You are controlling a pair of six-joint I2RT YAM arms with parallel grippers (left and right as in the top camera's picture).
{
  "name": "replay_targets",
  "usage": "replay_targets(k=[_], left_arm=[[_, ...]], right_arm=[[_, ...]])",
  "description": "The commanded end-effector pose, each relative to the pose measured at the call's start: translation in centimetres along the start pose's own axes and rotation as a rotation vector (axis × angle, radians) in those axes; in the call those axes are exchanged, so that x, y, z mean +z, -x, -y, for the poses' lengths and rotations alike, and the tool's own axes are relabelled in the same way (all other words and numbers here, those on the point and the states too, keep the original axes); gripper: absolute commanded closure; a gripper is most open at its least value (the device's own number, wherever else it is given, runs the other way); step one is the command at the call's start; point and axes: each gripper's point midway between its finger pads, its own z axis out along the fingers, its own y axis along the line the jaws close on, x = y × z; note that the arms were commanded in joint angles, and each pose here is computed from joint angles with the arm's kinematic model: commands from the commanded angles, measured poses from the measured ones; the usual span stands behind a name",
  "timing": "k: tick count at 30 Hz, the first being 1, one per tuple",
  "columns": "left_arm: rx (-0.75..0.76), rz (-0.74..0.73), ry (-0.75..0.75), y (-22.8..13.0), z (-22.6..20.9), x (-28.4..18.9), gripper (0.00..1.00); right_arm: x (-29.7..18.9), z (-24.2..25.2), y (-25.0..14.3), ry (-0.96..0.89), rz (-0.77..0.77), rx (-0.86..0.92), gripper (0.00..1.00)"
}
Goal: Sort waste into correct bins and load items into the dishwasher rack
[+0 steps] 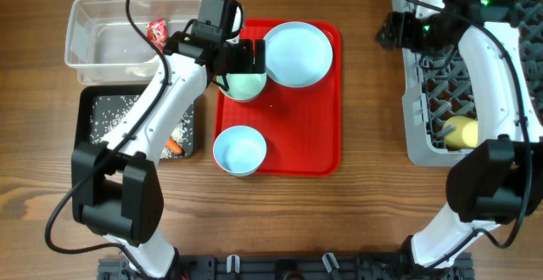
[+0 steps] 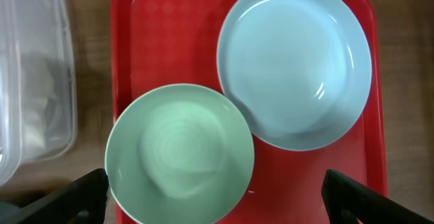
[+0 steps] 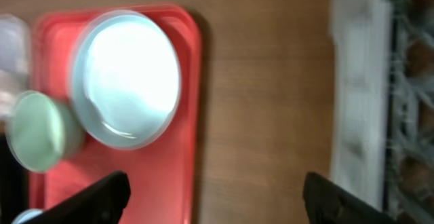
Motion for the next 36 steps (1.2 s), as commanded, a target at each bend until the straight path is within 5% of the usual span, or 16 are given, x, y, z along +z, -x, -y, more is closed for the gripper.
replay_targets(k=[1,9,15,36], left_arm=[[-0.134,0.021,-0.006,0.5,0.0,-0.9,0.00],[-0.150,0.028,0.043,0.4,-0.6,-0.9,0.00],[-0.154,0.025,0.044,0.3,-0.6,-0.9,0.00],[-0.154,0.025,0.064,0.2,-0.9,-0.9,0.00]], right_arm=[[2.4,-4.4,0.7,0.146,0.009,-0.054,0.19],[11.2,-8.8,-0.1,0.171,-0.029,-0.098,0.23],[15.9,-6.5,-2.2,0.017,-0.092,-0.043,0.30],[19.3,-3.6,-4.1,-0.092,-0.145,0.025,0.48]])
